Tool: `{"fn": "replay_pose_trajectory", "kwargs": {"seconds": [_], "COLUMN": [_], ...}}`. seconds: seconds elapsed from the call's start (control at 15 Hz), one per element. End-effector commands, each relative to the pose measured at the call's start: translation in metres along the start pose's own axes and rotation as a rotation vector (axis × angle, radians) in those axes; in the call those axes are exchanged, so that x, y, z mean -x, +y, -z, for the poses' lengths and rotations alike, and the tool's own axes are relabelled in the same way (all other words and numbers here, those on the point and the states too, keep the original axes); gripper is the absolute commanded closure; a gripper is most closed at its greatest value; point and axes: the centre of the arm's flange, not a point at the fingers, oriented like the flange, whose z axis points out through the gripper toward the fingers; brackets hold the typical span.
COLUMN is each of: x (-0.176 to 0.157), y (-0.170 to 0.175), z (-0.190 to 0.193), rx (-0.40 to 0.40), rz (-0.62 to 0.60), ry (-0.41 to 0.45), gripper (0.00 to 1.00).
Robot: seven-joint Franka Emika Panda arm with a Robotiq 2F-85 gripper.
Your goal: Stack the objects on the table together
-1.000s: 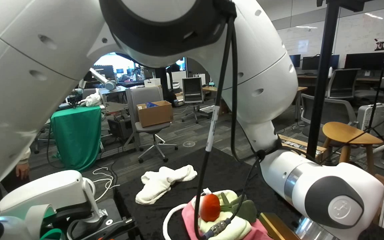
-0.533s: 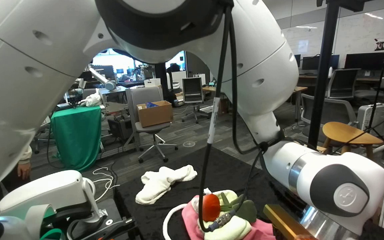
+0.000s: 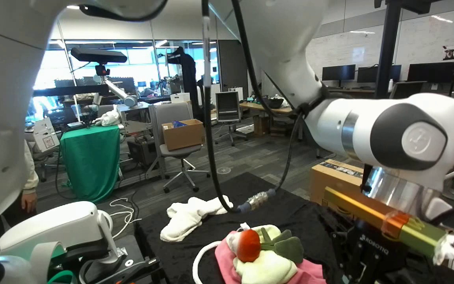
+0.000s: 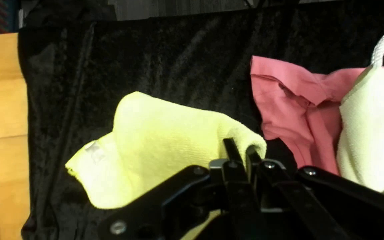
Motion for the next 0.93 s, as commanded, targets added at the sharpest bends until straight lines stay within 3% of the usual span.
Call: {"fn": "replay_pose_trajectory", "kwargs": {"seconds": [0.0, 0.4, 0.87], "x": [0.048, 0.087, 0.145], "y": [-0.022, -0.071, -0.097], "z": [0.051, 0.098, 0.120], "rx": [0.050, 0.133, 0.134], "rz": [0.187, 0.449, 0.520], "ry": [0.059, 0.116, 0.152], "gripper": [0.94, 0.94, 0.95]}}
